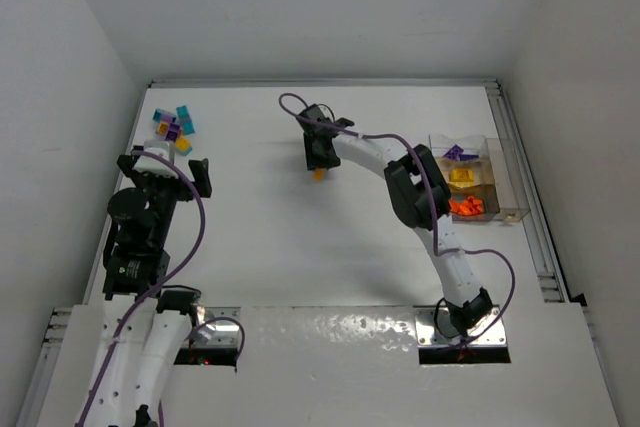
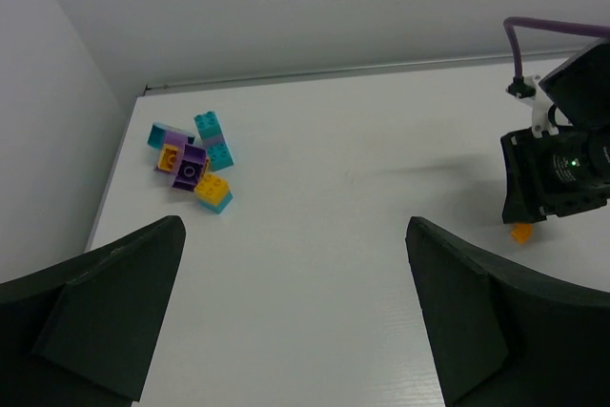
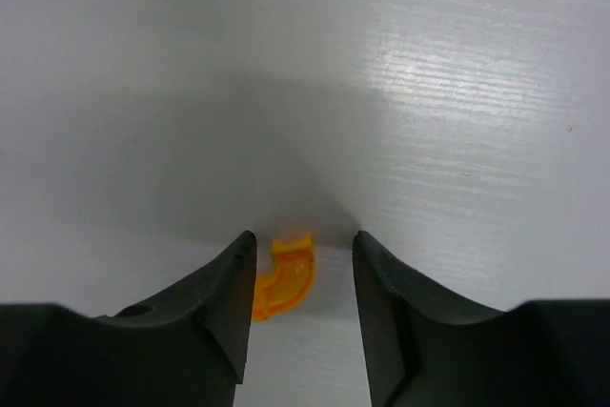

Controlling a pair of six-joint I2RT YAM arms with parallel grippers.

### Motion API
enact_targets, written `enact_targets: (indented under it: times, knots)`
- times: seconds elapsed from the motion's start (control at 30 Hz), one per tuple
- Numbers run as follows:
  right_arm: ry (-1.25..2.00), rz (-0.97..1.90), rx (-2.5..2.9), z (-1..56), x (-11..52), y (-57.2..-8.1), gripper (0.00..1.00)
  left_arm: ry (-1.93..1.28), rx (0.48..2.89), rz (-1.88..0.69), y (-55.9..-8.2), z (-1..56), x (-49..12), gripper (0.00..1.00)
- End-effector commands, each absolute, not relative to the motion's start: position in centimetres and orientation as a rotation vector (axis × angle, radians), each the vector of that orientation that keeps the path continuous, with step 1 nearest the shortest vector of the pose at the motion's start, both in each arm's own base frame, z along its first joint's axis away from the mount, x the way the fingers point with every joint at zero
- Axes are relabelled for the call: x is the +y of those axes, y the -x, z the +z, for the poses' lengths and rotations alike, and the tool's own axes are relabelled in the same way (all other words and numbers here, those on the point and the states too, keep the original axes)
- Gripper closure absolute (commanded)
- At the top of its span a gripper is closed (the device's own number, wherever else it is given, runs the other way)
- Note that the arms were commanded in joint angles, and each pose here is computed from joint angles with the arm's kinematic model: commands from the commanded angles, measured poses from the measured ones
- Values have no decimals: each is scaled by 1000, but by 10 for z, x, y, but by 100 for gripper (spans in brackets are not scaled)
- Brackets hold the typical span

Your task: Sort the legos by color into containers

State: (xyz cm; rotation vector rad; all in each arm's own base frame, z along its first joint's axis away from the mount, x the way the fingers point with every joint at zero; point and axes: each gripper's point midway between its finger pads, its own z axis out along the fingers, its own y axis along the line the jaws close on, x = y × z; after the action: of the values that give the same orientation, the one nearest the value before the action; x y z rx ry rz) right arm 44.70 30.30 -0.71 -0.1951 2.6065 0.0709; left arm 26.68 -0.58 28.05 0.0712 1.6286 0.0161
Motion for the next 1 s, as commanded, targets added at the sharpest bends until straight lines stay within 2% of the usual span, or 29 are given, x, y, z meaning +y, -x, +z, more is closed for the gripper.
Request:
enact_targets:
  times: [0.0, 0.17, 0.3, 0.37, 0.4, 0.5, 0.7, 0.8, 0.83, 0.9, 0.93, 0.97]
  knots:
    - [184, 27, 2624, -17, 304, -442, 58, -59, 1584, 10, -268, 292, -6, 0]
    - [202, 30, 2624, -16, 305, -432, 68, -65, 1585, 19, -267, 291, -5, 0]
    - [213, 34, 2613, -6, 305, -428, 70, -69, 1580, 22, -268, 292, -5, 0]
    - [218, 29, 2607, -7, 302, -427, 78, -67, 1580, 21, -268, 291, -5, 0]
    - [218, 30, 2601, -4, 301, -428, 87, -69, 1579, 22, -269, 292, -5, 0]
    - [223, 9, 2581, 1, 298, -431, 100, -68, 1574, 22, -269, 293, -5, 0]
    - [220, -12, 2510, 45, 288, -440, 100, -45, 1580, 47, -268, 292, 0, 0]
    - [131, -58, 2420, 96, 251, -450, 100, -42, 1580, 44, -268, 295, 0, 0]
    - [55, -75, 2380, 119, 219, -451, 100, -43, 1578, 48, -268, 297, 1, 0]
    - [-72, -114, 2385, 118, 169, -443, 100, -38, 1574, 55, -267, 298, 2, 0]
    - [-213, -139, 2370, 124, 121, -449, 100, -32, 1574, 61, -267, 297, 3, 0]
    - [-312, -113, 2317, 146, 97, -443, 100, -28, 1566, 65, -265, 299, 4, 0]
